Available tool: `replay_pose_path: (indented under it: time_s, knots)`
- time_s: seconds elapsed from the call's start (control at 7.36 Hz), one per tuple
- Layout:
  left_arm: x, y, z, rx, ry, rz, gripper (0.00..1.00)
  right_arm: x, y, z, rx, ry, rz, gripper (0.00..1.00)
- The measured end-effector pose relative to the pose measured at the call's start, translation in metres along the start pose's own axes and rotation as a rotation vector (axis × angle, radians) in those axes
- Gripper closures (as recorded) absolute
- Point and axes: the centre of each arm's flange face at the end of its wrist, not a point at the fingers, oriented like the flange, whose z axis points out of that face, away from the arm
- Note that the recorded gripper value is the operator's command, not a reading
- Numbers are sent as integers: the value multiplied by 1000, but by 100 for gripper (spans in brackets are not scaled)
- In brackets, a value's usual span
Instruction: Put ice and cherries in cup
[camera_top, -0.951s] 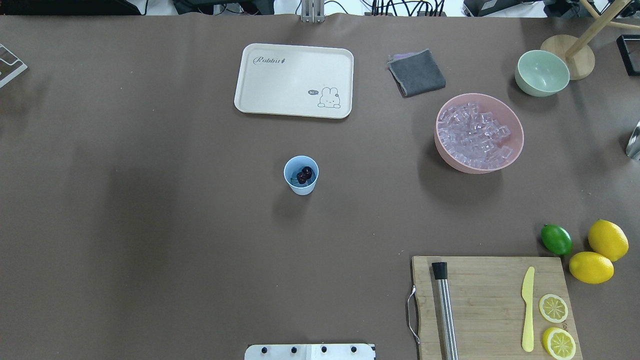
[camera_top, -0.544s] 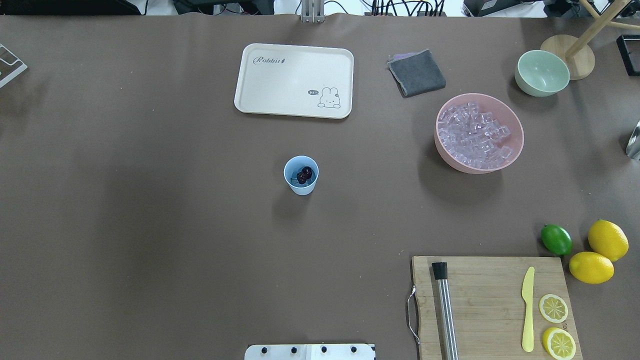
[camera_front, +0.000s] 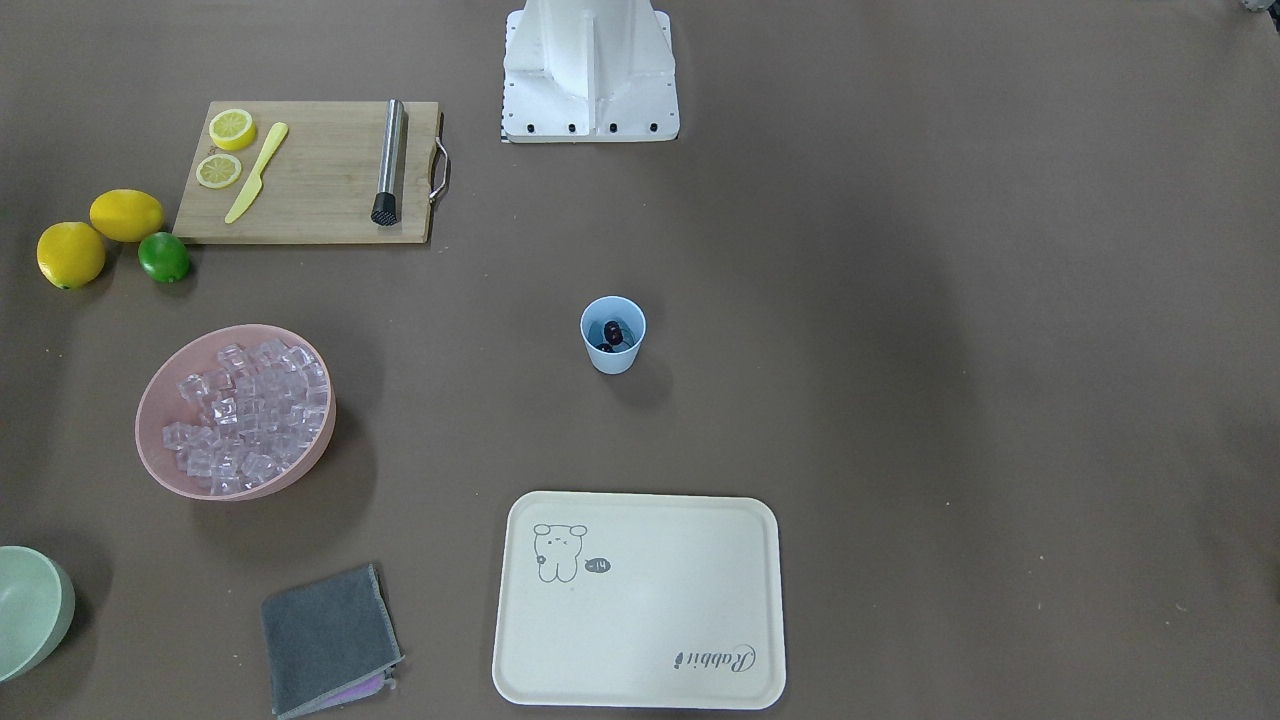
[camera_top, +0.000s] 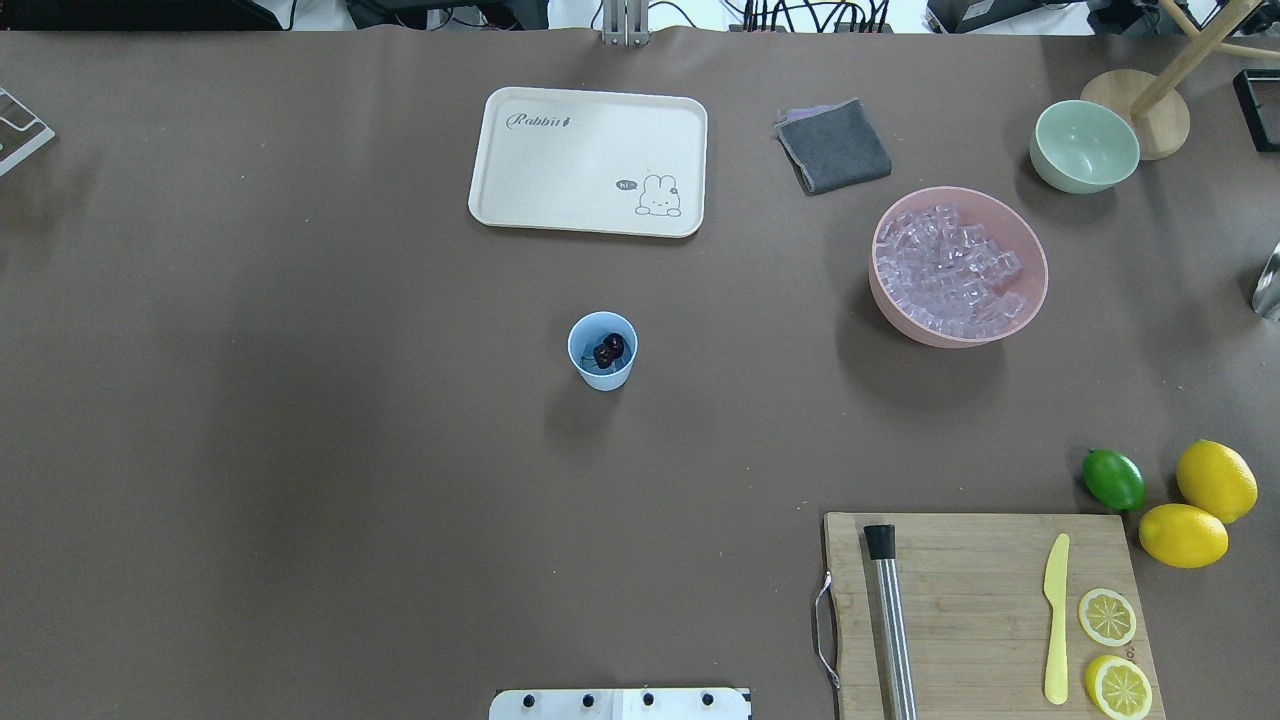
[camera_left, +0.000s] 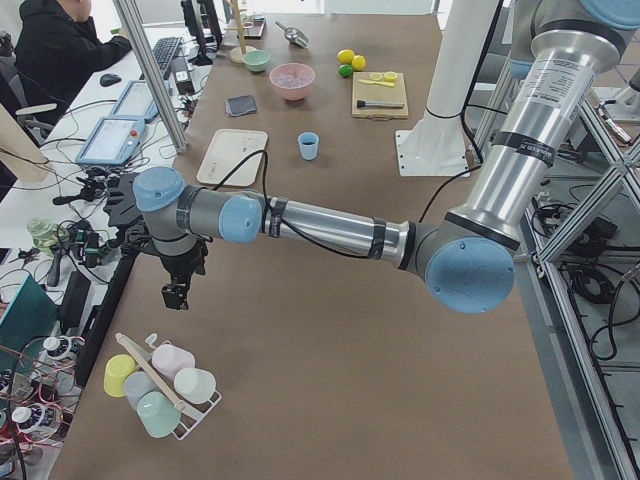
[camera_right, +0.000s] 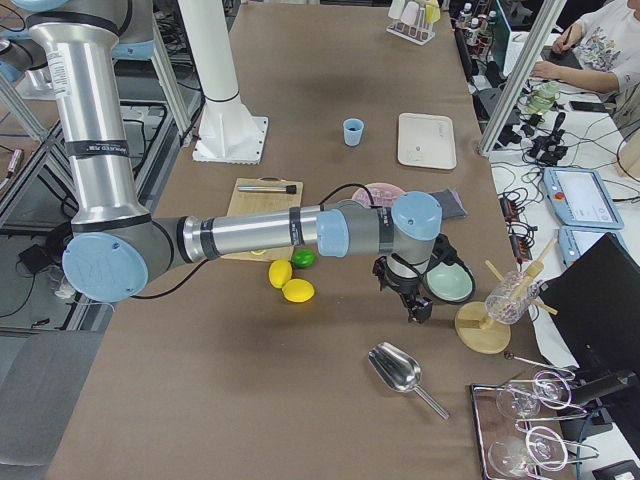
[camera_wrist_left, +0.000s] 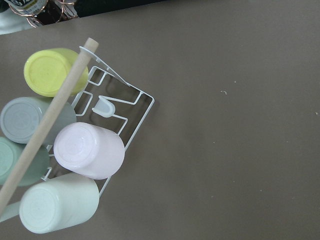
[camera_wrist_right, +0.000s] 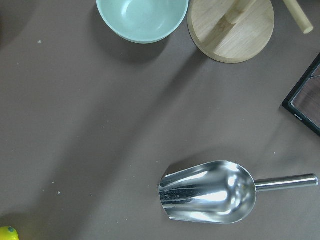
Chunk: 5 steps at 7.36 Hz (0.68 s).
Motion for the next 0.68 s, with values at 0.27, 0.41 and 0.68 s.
replay_pose_path:
  time_s: [0.27, 0.41, 0.68]
  knots:
    - [6, 0, -5, 10, 20, 12, 2, 0, 2, 2, -4, -3, 5, 1]
    - [12, -3, -3, 6, 6, 23, 2, 1, 5, 6, -11, -6, 12, 1]
    - [15, -5, 4, -1, -20, 32, 2, 1, 5, 5, -10, -4, 62, 1]
